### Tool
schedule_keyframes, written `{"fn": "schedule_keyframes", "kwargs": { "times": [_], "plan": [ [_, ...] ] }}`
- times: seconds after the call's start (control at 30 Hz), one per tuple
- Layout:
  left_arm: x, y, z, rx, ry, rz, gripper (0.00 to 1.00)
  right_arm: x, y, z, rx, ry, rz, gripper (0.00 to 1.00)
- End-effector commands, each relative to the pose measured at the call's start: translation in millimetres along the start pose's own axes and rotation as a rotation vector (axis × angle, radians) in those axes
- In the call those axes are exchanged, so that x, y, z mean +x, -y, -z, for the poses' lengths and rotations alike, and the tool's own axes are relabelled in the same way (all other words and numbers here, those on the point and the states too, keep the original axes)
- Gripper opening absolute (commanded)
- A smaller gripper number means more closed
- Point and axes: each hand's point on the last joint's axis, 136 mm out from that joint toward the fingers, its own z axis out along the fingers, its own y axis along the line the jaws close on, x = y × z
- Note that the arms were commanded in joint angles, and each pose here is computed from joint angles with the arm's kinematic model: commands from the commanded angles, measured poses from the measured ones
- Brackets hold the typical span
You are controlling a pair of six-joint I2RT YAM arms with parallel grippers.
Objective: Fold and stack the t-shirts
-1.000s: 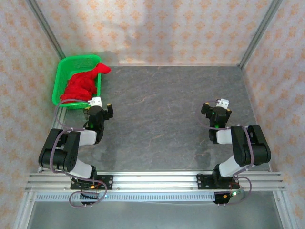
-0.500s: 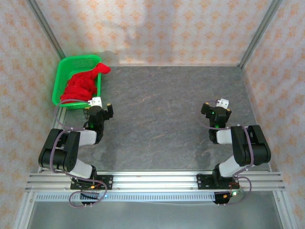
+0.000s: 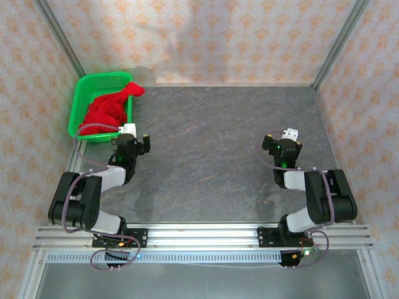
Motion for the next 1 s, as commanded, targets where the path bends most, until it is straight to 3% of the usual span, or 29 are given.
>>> {"fn": "schedule_keyframes", "kwargs": {
  "times": [0.0, 0.13, 0.3, 0.43, 0.67, 0.77, 0.97],
  "plan": [
    [-32, 21, 28, 0.106, 0.019, -0.049, 1.00, -24, -15, 18, -0.044, -0.007, 0.008, 0.99],
    [-51, 34, 62, 0.149, 0.013, -0.055, 1.00, -35, -33, 45, -0.097, -0.008, 0.032, 0.99],
    [-77, 34, 101, 0.202, 0.046, 0.043, 1.00, -60, -45, 69, -0.171, 0.004, -0.004, 0.99],
    [-95, 9, 114, 0.068, -0.080, 0.147, 1.00, -85, -62, 83, -0.259, -0.040, -0.050, 0.99],
    [-125, -24, 77, -0.082, -0.481, 0.164, 1.00, -116, -121, 97, -0.446, -0.324, -0.161, 0.99],
    [-130, -53, 50, -0.151, -0.570, 0.236, 1.00, -110, -157, 102, -0.500, -0.477, -0.130, 0.99],
    [-108, -95, -11, -0.247, -0.740, 0.304, 0.98, -105, -224, 122, -0.621, -0.630, -0.075, 0.99]
  ]
}}
